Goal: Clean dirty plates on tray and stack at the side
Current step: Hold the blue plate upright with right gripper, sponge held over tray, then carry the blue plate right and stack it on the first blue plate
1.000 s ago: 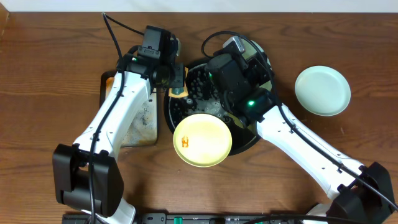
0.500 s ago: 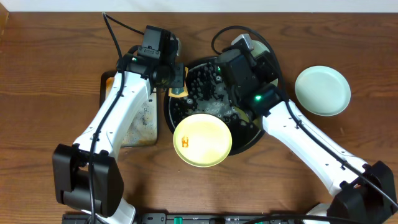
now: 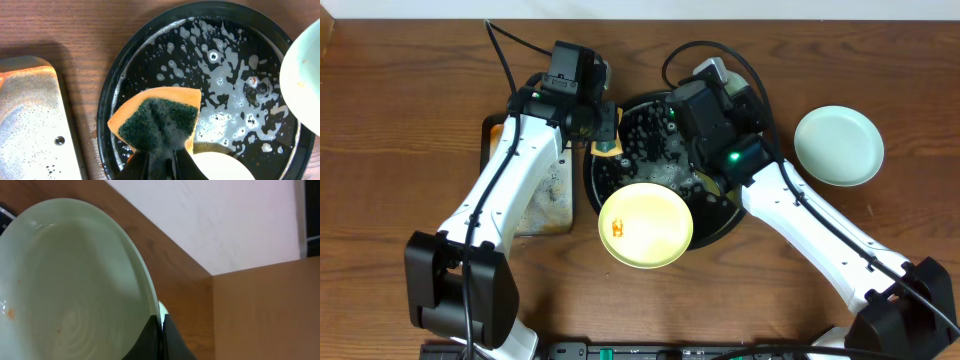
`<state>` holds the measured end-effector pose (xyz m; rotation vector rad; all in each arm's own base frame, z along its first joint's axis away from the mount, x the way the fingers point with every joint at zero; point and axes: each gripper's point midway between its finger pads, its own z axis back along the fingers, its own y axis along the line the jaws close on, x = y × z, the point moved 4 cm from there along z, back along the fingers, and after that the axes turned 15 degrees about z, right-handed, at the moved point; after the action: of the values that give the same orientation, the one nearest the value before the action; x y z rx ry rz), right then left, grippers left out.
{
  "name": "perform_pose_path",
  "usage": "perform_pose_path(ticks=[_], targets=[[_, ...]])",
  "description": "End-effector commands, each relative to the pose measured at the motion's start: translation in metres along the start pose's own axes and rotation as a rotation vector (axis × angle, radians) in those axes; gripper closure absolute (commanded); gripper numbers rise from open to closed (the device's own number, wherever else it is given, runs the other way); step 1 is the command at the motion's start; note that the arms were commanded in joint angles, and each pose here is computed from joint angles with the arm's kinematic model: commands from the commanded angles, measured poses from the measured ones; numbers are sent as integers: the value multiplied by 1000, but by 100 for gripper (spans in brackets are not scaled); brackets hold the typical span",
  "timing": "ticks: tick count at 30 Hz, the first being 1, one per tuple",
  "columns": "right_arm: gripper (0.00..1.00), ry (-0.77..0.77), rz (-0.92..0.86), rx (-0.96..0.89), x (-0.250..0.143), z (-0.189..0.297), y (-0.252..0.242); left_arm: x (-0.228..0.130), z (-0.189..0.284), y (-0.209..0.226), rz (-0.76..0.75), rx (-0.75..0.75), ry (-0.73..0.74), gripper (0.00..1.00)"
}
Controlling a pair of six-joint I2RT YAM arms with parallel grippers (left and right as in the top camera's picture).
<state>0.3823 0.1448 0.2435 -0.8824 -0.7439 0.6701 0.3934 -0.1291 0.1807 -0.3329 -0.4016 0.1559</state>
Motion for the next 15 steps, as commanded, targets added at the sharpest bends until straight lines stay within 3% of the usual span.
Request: perform_pose_path(ticks=[1,9,15], targets=[[99,8,-46,34,-1,-2,9,0,-2,3,-4,6,3,86],[99,117,-299,83,-33,-34,-3,-1,-2,3,-4,6,5,86],[99,269,-616,284,-92,-87,-18,-1,-2,3,-4,6,4,85]])
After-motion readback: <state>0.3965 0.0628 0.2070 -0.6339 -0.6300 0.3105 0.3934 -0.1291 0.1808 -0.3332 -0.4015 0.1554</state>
